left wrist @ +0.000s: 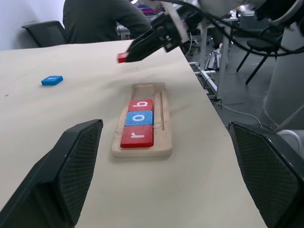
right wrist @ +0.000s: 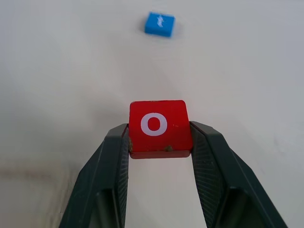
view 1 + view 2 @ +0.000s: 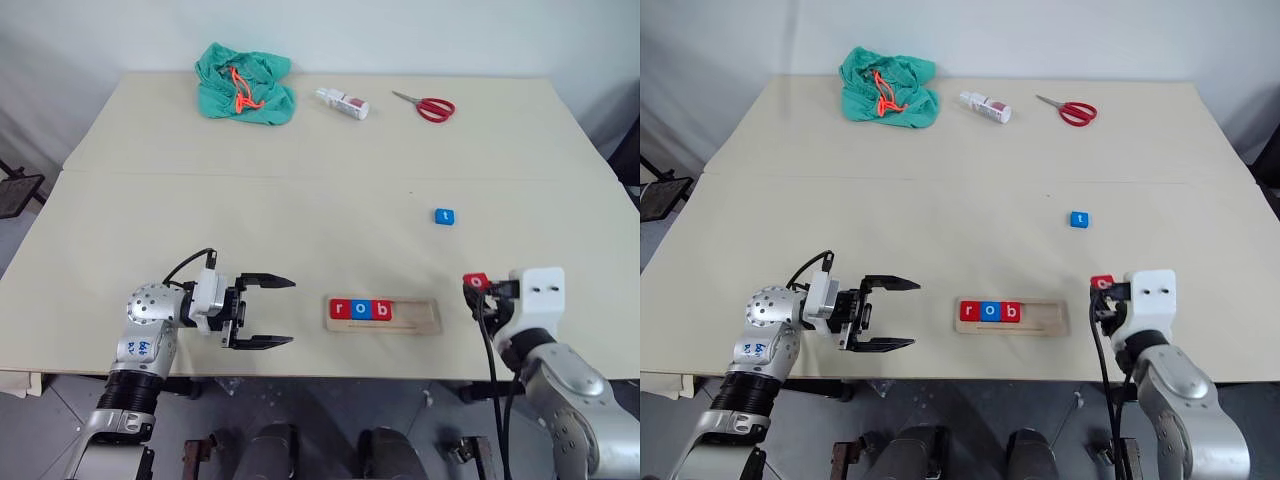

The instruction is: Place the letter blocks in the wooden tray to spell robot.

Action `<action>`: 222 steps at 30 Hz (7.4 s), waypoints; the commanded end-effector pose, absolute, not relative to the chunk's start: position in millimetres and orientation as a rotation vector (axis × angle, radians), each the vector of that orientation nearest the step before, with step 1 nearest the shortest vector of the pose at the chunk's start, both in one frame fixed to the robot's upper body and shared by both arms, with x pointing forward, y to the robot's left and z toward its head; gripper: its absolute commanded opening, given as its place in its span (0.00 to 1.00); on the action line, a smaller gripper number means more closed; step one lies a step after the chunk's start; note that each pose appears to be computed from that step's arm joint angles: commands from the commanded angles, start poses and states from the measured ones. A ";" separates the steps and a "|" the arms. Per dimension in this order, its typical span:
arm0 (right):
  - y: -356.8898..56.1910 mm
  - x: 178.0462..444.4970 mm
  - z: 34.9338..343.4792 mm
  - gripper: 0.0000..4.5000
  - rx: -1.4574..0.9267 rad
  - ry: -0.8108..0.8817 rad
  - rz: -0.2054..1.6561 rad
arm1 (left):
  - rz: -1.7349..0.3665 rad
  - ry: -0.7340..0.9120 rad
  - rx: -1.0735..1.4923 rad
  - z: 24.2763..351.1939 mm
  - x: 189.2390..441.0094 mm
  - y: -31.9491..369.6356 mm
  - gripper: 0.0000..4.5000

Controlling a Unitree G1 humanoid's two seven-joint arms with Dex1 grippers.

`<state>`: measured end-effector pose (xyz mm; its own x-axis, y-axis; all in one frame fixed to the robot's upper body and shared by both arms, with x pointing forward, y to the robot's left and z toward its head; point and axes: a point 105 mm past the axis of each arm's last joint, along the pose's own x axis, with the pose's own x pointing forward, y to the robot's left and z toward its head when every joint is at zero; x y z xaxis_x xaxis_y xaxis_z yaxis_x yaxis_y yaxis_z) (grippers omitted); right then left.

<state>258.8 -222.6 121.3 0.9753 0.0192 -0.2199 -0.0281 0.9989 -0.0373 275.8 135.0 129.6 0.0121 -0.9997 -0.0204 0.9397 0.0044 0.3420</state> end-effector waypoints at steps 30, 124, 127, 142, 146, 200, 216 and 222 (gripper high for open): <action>-217.0 231.7 129.5 0.99 -0.287 0.318 0.668 | -1.526 -0.291 0.331 139.5 281.1 138.5 1.00; -186.1 264.9 140.8 0.31 -0.482 0.452 1.071 | -1.471 -0.319 0.323 140.7 285.2 127.9 1.00; -182.3 267.2 132.2 0.08 -0.469 0.465 1.070 | -1.474 -0.323 0.321 141.1 285.8 126.4 1.00; -174.2 278.5 129.7 0.00 -0.477 0.445 1.071 | -1.458 -0.318 0.329 141.7 283.8 130.5 1.00; -178.7 273.9 142.2 0.00 -0.486 0.434 1.066 | -1.455 -0.317 0.328 141.6 283.8 131.1 1.00; -238.2 255.7 156.6 0.83 -0.131 0.167 0.598 | -1.492 -0.307 0.321 140.1 290.8 130.5 1.00; -232.4 365.4 162.7 1.00 -0.026 0.072 0.207 | -1.515 -0.310 0.316 142.4 286.4 126.6 1.00; -237.4 401.5 157.7 1.00 -0.079 0.048 0.110 | -1.488 -0.299 0.313 140.7 278.5 131.9 1.00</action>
<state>396.4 -231.7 150.0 0.9855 0.1391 -0.0976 -0.1437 0.9887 -0.0420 281.9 129.7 133.4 0.0557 -0.9984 -0.0116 0.9331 0.0479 0.3563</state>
